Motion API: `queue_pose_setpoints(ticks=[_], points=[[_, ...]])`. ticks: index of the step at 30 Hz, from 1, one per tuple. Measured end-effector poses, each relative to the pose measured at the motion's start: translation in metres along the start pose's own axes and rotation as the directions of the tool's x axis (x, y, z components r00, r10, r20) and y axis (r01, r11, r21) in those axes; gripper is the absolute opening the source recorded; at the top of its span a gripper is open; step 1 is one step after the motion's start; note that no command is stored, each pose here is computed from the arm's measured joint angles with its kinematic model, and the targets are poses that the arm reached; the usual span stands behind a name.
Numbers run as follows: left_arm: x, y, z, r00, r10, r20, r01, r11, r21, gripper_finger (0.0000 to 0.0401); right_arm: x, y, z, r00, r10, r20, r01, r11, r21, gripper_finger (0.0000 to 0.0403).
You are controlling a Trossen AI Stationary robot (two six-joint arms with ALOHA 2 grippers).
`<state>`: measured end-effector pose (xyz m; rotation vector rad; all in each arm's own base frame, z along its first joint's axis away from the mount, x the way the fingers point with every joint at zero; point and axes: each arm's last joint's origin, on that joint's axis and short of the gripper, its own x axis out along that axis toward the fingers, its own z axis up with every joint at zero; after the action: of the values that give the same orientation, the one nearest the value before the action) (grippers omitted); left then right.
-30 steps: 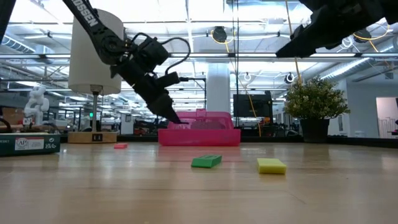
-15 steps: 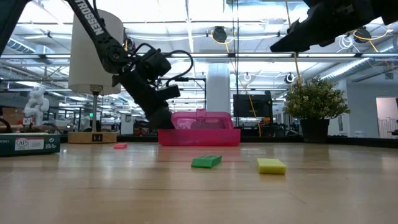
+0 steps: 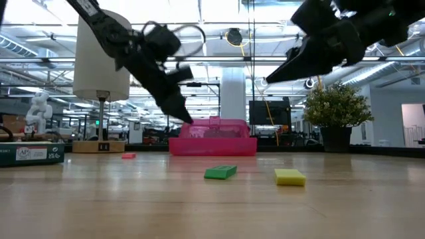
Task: Pack school essentials
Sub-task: Put the green eraser into the red supply box
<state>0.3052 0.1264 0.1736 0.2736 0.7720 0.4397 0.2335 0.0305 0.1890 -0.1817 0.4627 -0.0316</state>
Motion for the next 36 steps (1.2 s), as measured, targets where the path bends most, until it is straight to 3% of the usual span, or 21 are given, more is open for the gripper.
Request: queue_pose_setpoints(ticks=[7, 15, 19, 28, 36], points=[[-0.04, 0.0, 0.017, 0.997, -0.045, 0.054, 0.046, 0.999, -0.02, 0.022, 0.038, 0.012, -0.009, 0.986, 0.16, 0.038, -0.159, 0.987, -0.022, 0.0149], [-0.062, -0.003, 0.018, 0.995, -0.09, 0.032, 0.09, 0.996, -0.021, 0.022, 0.078, 0.025, 0.0, 0.948, 0.319, 0.001, -0.319, 0.948, -0.011, 0.0199], [-0.063, -0.007, 0.015, 0.994, -0.11, -0.002, 0.11, 0.994, -0.016, 0.022, 0.094, 0.031, 0.004, 0.899, 0.438, -0.007, -0.439, 0.899, -0.006, 0.0211], [-0.067, -0.021, 0.009, 0.983, -0.163, -0.09, 0.161, 0.987, -0.03, 0.022, 0.133, 0.044, 0.004, 0.806, 0.59, -0.049, -0.592, 0.805, -0.043, 0.0197], [-0.071, -0.032, 0.006, 0.97, -0.199, -0.138, 0.196, 0.98, -0.033, 0.022, 0.15, 0.051, -0.004, 0.752, 0.656, -0.067, -0.659, 0.745, -0.099, 0.0194]])
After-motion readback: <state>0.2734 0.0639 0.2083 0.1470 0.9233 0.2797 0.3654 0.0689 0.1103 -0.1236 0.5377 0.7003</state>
